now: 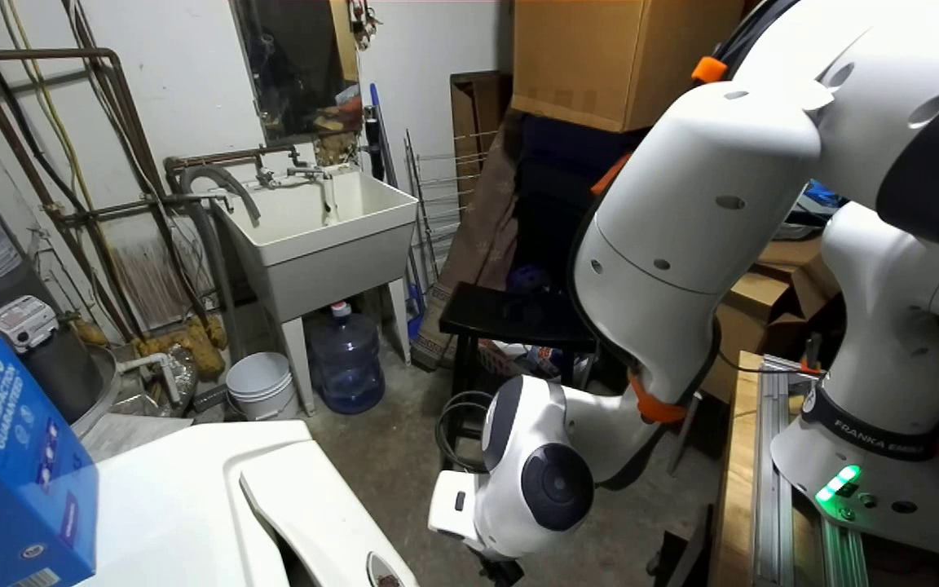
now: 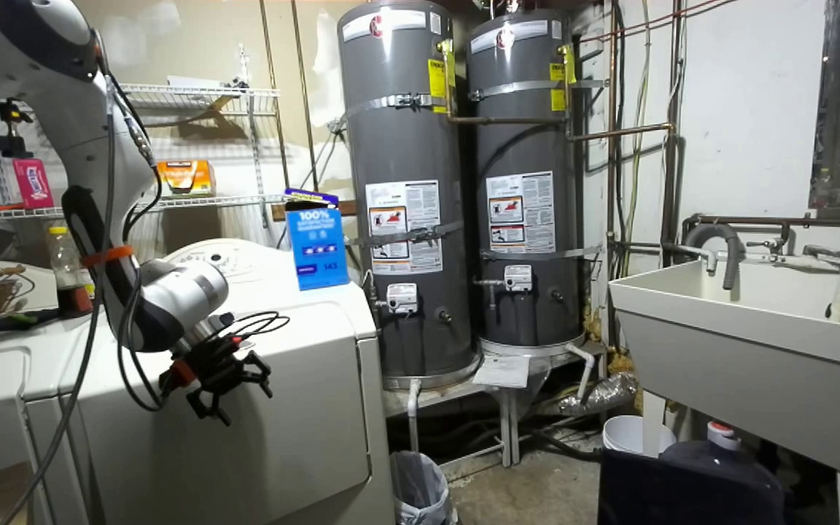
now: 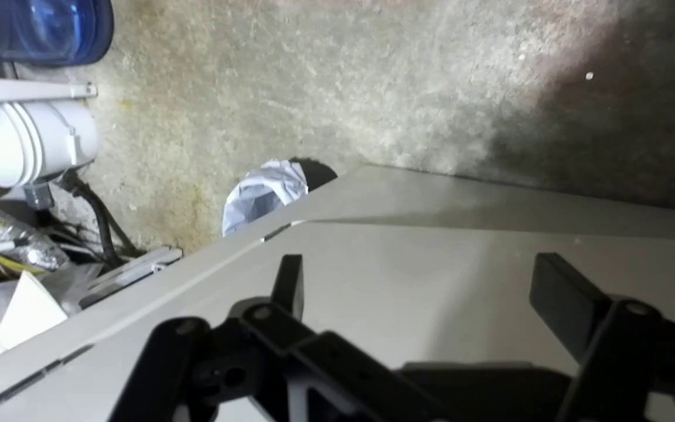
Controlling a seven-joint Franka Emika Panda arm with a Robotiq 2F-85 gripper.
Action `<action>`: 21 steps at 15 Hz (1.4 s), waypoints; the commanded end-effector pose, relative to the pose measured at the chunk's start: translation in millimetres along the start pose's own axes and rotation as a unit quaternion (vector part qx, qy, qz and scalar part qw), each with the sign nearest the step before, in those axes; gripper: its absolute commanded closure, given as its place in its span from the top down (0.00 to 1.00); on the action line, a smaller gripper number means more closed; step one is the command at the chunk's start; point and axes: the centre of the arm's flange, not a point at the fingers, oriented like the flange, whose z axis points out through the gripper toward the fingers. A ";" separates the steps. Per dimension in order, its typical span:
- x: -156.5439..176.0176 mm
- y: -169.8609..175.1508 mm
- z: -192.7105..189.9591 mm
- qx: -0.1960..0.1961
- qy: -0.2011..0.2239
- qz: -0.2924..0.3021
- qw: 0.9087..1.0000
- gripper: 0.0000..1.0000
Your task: Close the open washing machine door.
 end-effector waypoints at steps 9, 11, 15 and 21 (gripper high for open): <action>63.8 -12.3 -10.2 -0.073 0.223 0.040 0.971 1.00; 67.1 -15.0 1.7 -0.081 0.229 0.035 0.970 1.00; 28.6 -47.2 -25.8 -0.133 0.245 0.044 0.959 1.00; -44.0 -109.9 -45.4 -0.214 0.181 0.178 0.943 1.00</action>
